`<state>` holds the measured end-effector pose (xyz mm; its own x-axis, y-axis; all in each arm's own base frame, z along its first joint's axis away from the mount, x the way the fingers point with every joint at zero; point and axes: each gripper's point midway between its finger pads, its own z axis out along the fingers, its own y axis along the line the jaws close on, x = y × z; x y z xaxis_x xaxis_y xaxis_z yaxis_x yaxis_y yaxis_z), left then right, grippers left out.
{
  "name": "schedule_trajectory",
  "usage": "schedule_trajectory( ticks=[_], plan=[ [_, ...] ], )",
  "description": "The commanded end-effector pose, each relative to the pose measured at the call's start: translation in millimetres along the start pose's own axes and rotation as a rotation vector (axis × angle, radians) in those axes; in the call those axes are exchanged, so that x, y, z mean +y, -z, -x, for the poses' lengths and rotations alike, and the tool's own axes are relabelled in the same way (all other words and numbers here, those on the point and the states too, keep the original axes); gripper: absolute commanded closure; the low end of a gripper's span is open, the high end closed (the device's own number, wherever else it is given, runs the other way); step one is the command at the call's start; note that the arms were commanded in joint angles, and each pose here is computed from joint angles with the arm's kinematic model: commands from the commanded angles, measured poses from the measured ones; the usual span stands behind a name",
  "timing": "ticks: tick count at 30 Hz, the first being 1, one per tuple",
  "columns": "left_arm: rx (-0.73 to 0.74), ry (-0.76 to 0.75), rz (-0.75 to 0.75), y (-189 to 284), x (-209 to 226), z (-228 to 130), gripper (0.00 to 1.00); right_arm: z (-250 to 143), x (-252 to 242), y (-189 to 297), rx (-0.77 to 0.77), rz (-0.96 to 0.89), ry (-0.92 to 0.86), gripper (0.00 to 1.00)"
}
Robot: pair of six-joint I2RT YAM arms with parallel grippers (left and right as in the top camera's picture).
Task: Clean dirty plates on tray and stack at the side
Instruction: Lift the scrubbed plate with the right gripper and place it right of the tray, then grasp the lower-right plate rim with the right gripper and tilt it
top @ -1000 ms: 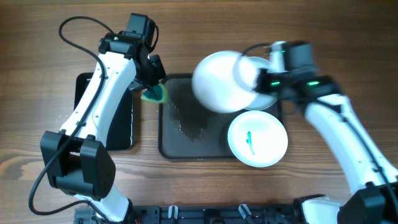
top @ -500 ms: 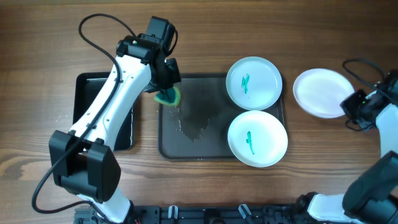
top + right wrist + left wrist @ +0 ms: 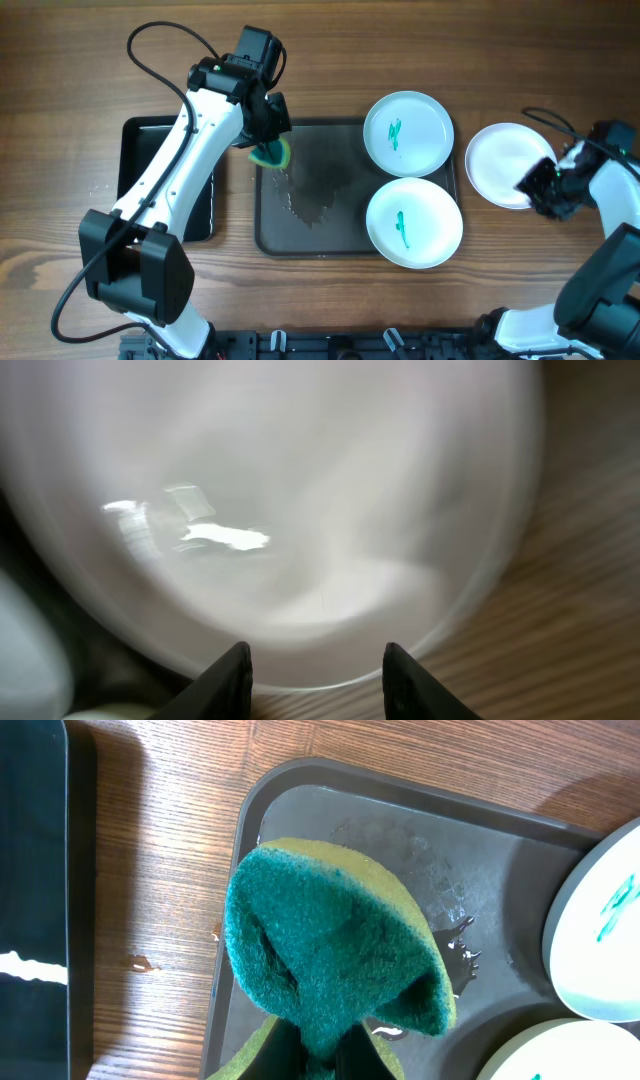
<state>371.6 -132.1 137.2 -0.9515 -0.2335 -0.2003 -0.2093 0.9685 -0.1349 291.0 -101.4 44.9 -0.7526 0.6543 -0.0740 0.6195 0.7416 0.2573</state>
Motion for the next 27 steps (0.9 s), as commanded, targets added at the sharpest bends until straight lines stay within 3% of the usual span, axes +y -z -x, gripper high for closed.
schedule_trajectory(
  ticks=[1, 5, 9, 12, 16, 22, 27],
  plan=[
    [-0.026, -0.022, -0.030, 10.8, -6.5, 5.1, 0.96, -21.2, 72.2, 17.7, 0.037, 0.187, 0.246, 0.58],
    [-0.026, -0.022, -0.031, 10.8, -6.5, 4.9, 0.96, -91.8, 78.9, -3.5, 0.239, 0.110, 0.369, 0.59],
    [-0.026, -0.022, -0.031, 10.8, -6.5, 4.9, 0.96, -128.4, 63.3, -24.8, 0.326, 0.067, 0.358, 0.64],
    [-0.026, -0.022, -0.031, 10.8, -6.5, 4.9, 0.96, -124.1, 55.8, -28.1, 0.303, 0.021, 0.349, 0.66],
    [-0.026, -0.022, -0.031, 10.8, -6.5, 4.9, 0.96, -118.9, 91.6, -10.3, 0.294, 0.191, 0.430, 0.67],
    [-0.026, -0.022, -0.031, 10.8, -6.5, 4.9, 0.96, -94.5, 51.0, 13.0, 0.184, -0.112, 0.352, 0.66],
    [-0.026, -0.022, -0.030, 10.8, -6.5, 5.1, 0.96, -112.6, 40.2, -12.6, 0.216, -0.097, 0.327, 0.70]
  ],
)
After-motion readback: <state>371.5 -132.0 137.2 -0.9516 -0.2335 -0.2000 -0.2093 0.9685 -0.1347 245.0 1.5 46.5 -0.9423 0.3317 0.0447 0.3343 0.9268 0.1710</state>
